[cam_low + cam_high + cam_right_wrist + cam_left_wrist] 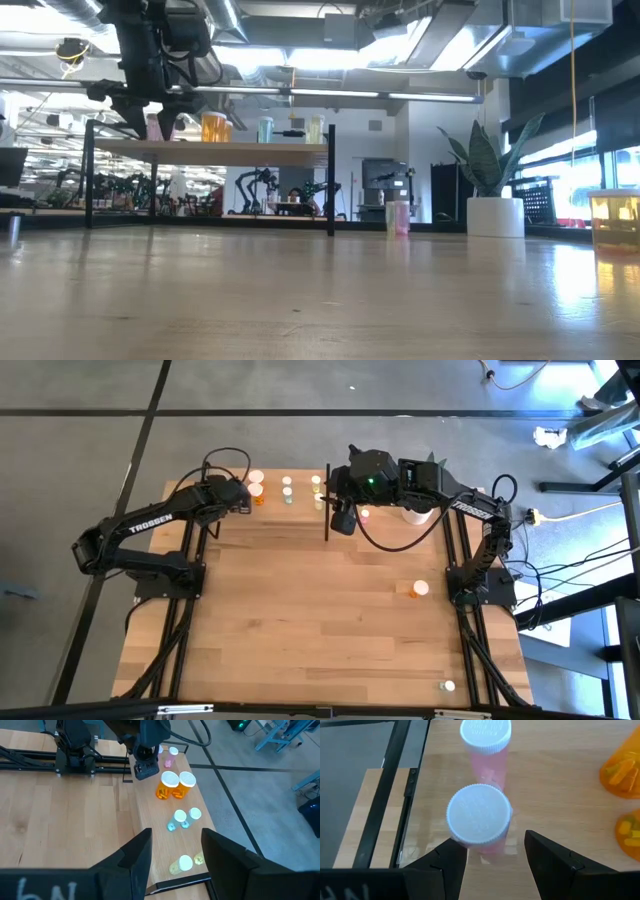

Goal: Pick and place medicine bottles onto shelf by color
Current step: Put the bottom pink pill bottle on the shelf aligned with the other pink pill bottle, then put the pink pill bottle on the shelf aligned with the other pink pill bottles

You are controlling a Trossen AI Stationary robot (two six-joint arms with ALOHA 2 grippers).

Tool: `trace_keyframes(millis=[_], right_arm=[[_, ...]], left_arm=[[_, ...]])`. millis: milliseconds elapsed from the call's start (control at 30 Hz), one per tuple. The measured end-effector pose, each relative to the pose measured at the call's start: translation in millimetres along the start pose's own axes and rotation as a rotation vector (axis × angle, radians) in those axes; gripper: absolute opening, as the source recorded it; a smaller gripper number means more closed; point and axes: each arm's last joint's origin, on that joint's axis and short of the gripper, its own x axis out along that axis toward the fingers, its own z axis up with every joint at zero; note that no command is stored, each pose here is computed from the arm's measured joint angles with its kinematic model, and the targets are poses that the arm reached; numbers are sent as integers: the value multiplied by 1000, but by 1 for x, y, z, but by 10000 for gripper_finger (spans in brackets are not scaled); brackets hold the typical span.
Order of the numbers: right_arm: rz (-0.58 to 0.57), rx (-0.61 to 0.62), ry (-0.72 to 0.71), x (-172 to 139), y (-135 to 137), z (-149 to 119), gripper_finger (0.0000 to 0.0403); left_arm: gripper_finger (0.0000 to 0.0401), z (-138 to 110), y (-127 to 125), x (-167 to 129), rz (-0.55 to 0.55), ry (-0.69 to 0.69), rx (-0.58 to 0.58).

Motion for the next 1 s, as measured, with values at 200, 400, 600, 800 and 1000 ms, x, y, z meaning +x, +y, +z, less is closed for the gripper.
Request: trace_keyframes(millis=[200,400,600,800,1000], right_arm=[[0,0,0,0,0,0,172],[0,0,0,0,0,0,172],[0,0,0,0,0,0,172],[0,0,0,0,0,0,172],[0,0,0,0,0,0,172]], left_arm=[[190,0,0,0,-3,0,-1],[190,0,13,-13,-39,3,-18],[190,-4,31,-34,-96,-16,-17],[190,-14,48,-57,-204,-52,51],[190,-27,58,-80,-391,-97,250]])
